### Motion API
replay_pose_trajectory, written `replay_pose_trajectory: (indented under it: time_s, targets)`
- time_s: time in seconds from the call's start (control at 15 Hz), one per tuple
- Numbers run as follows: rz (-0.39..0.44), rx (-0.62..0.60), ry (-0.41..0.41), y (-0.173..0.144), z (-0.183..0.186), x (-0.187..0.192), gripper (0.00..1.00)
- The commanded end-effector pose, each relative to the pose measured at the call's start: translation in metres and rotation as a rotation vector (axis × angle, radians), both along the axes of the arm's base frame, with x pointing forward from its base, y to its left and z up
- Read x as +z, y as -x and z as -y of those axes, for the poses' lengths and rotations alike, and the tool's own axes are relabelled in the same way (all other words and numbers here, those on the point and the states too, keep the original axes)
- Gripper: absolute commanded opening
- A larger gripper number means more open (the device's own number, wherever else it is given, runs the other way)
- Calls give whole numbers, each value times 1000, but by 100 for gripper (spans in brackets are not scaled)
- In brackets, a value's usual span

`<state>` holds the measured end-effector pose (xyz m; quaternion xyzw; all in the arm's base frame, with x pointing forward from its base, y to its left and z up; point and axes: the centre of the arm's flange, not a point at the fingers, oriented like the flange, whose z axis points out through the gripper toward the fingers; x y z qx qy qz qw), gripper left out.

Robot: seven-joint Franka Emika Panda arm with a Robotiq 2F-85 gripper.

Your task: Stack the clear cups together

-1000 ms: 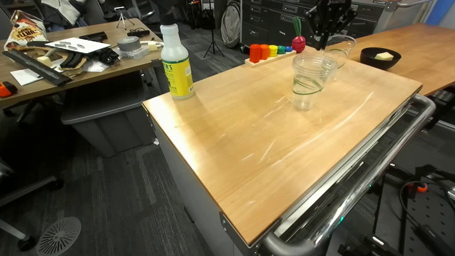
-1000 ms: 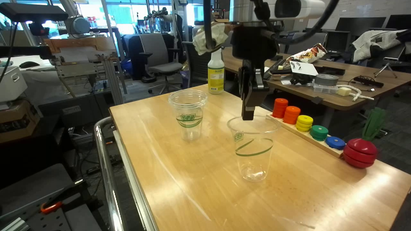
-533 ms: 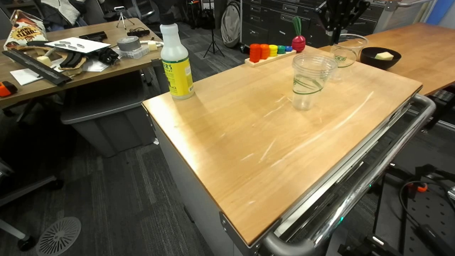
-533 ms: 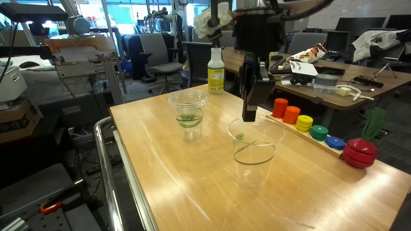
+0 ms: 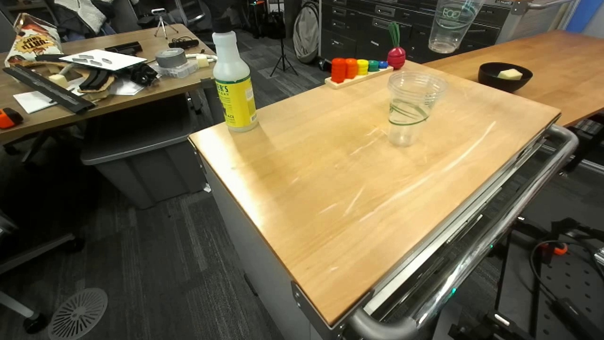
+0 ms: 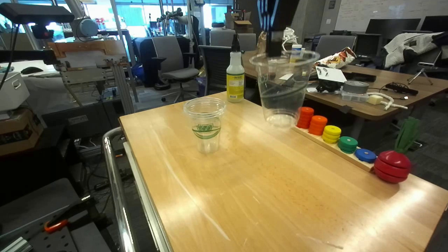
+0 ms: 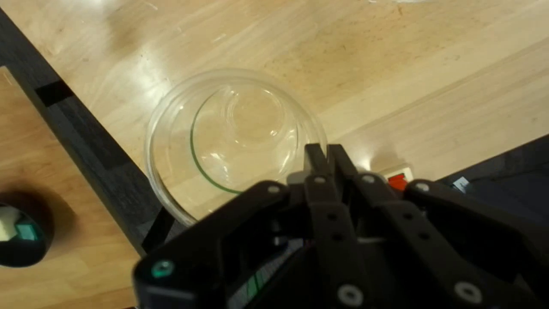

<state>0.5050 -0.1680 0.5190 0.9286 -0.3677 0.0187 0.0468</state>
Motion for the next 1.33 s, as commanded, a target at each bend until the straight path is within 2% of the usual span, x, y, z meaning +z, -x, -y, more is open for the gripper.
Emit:
replay_pose_trajectory:
  time_s: [0.0,0.27,0.47,0.8,1.27]
  targets:
    - [27,95,-11,-10,-47,56,2]
    - [-6,226,-62,-12,-109,61,2]
    - [-53,293,-95,-15,-138,48,2]
    - [-132,315,-118,-13,-143,25,2]
    - [-212,338,-194,-6,-145,0,2]
